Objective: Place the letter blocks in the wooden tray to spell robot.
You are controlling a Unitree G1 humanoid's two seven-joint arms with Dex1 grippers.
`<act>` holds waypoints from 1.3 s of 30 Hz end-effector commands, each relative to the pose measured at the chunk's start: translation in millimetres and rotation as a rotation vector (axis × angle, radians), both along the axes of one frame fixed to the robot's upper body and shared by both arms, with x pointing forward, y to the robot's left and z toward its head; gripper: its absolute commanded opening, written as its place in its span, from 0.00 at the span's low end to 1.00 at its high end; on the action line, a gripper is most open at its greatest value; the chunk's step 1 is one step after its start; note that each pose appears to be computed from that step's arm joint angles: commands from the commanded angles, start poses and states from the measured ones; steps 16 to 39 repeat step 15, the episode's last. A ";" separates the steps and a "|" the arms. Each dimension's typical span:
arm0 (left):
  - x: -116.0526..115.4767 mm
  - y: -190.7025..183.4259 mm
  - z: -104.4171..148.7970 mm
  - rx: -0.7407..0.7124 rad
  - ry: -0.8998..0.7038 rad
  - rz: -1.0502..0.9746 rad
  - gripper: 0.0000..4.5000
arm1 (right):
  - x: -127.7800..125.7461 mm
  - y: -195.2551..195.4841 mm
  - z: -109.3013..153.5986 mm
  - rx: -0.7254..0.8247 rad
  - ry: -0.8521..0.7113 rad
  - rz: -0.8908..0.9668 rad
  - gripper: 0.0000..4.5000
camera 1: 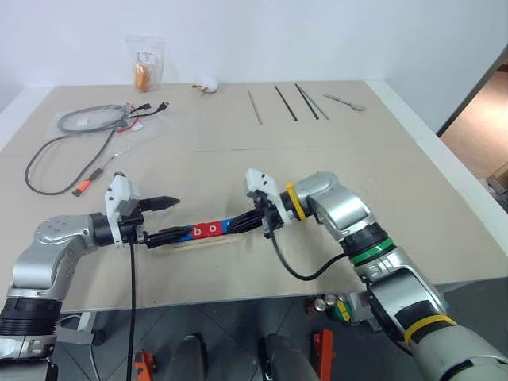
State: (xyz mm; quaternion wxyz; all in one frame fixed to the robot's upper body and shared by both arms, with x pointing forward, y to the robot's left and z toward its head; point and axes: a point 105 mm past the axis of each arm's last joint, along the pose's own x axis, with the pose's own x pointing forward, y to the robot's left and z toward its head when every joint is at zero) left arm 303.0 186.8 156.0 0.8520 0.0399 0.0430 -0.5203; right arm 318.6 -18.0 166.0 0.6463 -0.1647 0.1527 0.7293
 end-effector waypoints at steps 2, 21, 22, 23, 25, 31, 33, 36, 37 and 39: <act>-6.1 13.3 17.7 -0.032 -0.030 0.046 1.00 | -10.0 -17.2 23.7 0.041 -0.053 0.000 0.01; -47.9 57.7 6.1 0.062 0.020 0.191 1.00 | -12.4 -99.8 28.4 0.082 -0.176 -0.360 0.01; -47.9 57.7 6.1 0.062 0.020 0.191 1.00 | -12.4 -99.8 28.4 0.082 -0.176 -0.360 0.01; -47.9 57.7 6.1 0.062 0.020 0.191 1.00 | -12.4 -99.8 28.4 0.082 -0.176 -0.360 0.01; -47.9 57.7 6.1 0.062 0.020 0.191 1.00 | -12.4 -99.8 28.4 0.082 -0.176 -0.360 0.01; -47.9 57.7 6.1 0.062 0.020 0.191 1.00 | -12.4 -99.8 28.4 0.082 -0.176 -0.360 0.01; -47.9 57.7 6.1 0.062 0.020 0.191 1.00 | -12.4 -99.8 28.4 0.082 -0.176 -0.360 0.01; -47.9 57.7 6.1 0.062 0.020 0.191 1.00 | -12.4 -99.8 28.4 0.082 -0.176 -0.360 0.01; -47.9 57.7 6.1 0.062 0.020 0.191 1.00 | -12.4 -99.8 28.4 0.082 -0.176 -0.360 0.01; -47.9 57.7 6.1 0.062 0.020 0.191 1.00 | -12.4 -99.8 28.4 0.082 -0.176 -0.360 0.01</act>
